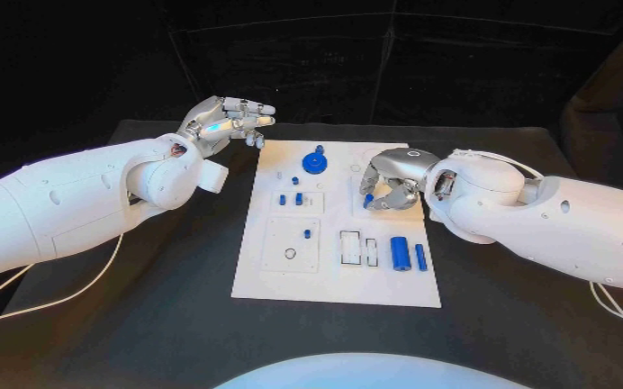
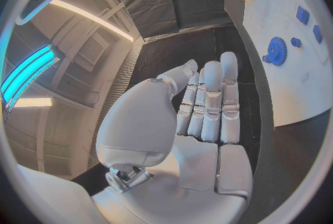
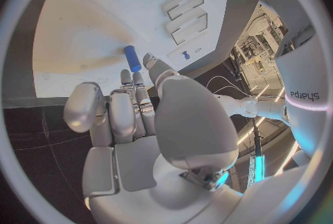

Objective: Assemble the parts on the task board

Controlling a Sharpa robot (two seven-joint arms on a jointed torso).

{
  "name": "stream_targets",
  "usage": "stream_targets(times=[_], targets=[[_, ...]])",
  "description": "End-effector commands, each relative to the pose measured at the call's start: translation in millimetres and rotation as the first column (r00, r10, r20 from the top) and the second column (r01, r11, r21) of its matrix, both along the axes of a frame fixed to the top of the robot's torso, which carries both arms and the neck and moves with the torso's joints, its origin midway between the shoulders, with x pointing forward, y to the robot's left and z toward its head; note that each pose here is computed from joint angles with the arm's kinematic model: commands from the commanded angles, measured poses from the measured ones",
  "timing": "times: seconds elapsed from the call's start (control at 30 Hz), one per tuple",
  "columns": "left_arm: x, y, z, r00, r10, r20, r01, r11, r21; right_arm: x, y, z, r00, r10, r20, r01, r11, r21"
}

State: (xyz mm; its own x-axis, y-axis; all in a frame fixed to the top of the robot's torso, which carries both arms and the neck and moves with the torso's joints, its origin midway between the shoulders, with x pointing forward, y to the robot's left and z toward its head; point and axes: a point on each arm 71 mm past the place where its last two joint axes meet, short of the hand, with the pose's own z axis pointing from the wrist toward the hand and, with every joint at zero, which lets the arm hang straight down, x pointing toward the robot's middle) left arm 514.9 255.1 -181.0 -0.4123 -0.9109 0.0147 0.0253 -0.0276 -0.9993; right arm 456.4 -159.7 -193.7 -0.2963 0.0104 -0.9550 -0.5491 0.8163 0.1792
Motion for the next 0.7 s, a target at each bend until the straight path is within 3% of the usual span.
stream_targets(times=[0.03,0.7], targets=[[0.3,-1.4,1.4,1.0,-0.012,0.002,0.012,1.0,-0.01,0.7,0.8,-1.6,1.0,0.005,-0.002,-0.005,0.999,-0.038],[0.6,-0.8,1.0,1.0,-0.011,-0.002,0.011,1.0,-0.008,5.1,3.6,-6.6,1.0,0.007,0.006,-0.006,0.998,-0.06]])
